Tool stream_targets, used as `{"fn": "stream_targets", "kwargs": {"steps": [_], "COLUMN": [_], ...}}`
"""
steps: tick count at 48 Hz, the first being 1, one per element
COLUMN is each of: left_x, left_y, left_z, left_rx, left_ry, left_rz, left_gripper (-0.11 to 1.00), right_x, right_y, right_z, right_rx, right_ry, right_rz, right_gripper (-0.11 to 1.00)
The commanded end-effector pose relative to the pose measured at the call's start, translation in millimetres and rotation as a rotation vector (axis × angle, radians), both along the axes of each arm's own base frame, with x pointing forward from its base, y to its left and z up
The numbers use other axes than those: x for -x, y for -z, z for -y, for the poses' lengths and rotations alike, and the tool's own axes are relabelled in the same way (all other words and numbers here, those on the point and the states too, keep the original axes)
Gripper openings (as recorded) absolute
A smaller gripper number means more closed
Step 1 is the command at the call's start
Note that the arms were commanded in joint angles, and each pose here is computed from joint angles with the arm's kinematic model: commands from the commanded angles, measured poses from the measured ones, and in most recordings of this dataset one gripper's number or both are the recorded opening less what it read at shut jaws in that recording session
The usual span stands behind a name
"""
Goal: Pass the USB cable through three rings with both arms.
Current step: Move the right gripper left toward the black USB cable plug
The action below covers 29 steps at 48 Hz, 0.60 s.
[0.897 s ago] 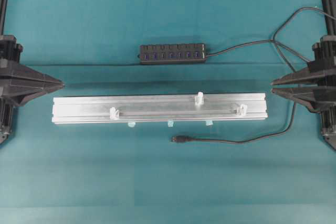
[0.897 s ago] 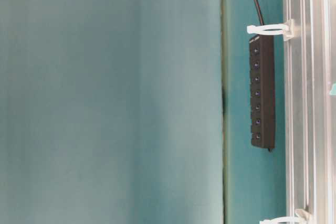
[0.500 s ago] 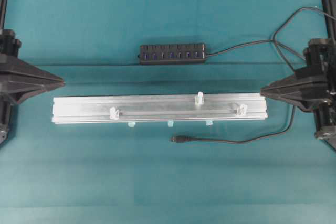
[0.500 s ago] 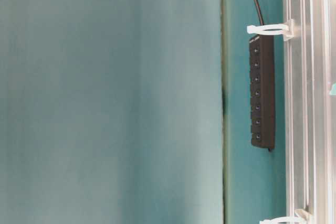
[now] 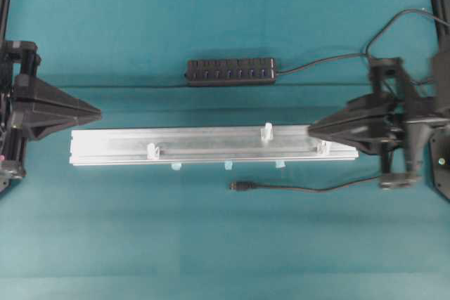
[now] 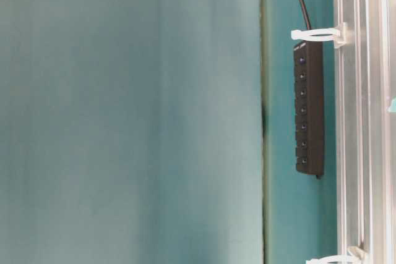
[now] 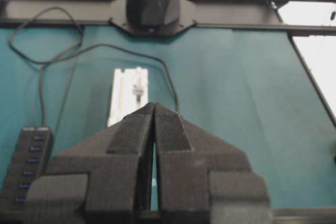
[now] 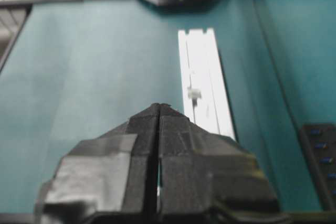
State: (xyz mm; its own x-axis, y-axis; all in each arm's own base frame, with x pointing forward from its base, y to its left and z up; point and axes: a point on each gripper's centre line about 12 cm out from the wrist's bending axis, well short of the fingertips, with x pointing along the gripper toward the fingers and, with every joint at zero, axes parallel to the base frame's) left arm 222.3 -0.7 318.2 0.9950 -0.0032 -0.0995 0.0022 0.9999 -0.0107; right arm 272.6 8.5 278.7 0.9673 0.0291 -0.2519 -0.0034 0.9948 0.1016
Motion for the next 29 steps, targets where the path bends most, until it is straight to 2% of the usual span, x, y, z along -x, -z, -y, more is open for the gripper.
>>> {"fn": "stream_targets", "kwargs": {"steps": [1,9,19,29], "left_x": [-1,-2,-2,-1], "left_y": [-11,-9,-5,-5], "left_z": [0,0,-1,-3], "left_rx": [0.0,0.002,0.001,0.002], "left_ry": [0.0,0.0,-0.007,-0.013], "left_rz": [0.028,0.011,-0.017,-0.023], "left_gripper": [0.02,0.02,0.02,0.02], "right_x": [-14,-36,-60,-77], "right_y": [-6,8,18,24], "right_z": [-1,-6,-13,-14], "right_rx": [-0.042,-0.132,-0.189,-0.172], "right_ry": [0.009,0.027,0.043,0.044], "right_rz": [-0.014,-0.143,-0.269,-0.347], "right_gripper": [-0.1,-0.1,-0.1,-0.1]}}
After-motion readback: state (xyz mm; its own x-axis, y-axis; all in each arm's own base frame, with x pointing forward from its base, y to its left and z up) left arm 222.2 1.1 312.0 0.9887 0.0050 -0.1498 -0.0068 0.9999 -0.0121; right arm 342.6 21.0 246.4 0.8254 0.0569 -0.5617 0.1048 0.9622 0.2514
